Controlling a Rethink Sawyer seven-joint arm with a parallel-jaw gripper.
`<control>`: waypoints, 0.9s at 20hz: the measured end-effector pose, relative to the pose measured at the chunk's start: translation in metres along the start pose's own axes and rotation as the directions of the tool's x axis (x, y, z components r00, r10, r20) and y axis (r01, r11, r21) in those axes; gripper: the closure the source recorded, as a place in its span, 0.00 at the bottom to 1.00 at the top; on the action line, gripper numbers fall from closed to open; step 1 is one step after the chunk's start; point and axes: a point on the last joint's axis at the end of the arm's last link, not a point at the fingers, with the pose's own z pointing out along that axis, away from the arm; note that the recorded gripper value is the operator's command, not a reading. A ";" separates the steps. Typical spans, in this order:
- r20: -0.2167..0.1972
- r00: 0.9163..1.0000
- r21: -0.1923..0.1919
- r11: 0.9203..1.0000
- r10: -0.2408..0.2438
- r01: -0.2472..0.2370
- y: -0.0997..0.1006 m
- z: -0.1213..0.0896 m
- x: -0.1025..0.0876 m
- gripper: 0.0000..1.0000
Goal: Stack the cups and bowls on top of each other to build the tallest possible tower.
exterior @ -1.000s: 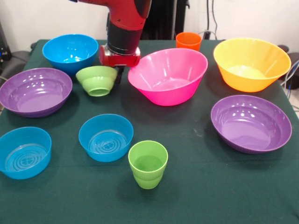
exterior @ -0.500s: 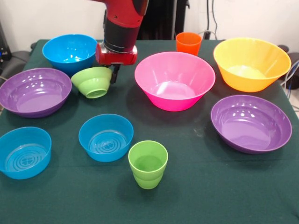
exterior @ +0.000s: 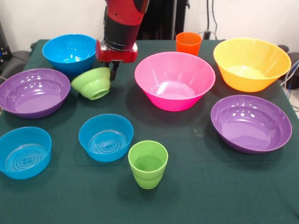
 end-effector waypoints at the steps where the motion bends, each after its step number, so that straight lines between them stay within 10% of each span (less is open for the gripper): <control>1: -0.022 1.000 0.001 1.000 -0.002 0.002 0.003 -0.007 -0.003 1.00; 18: -0.245 0.970 0.002 1.000 0.004 -0.004 0.031 -0.094 -0.031 1.00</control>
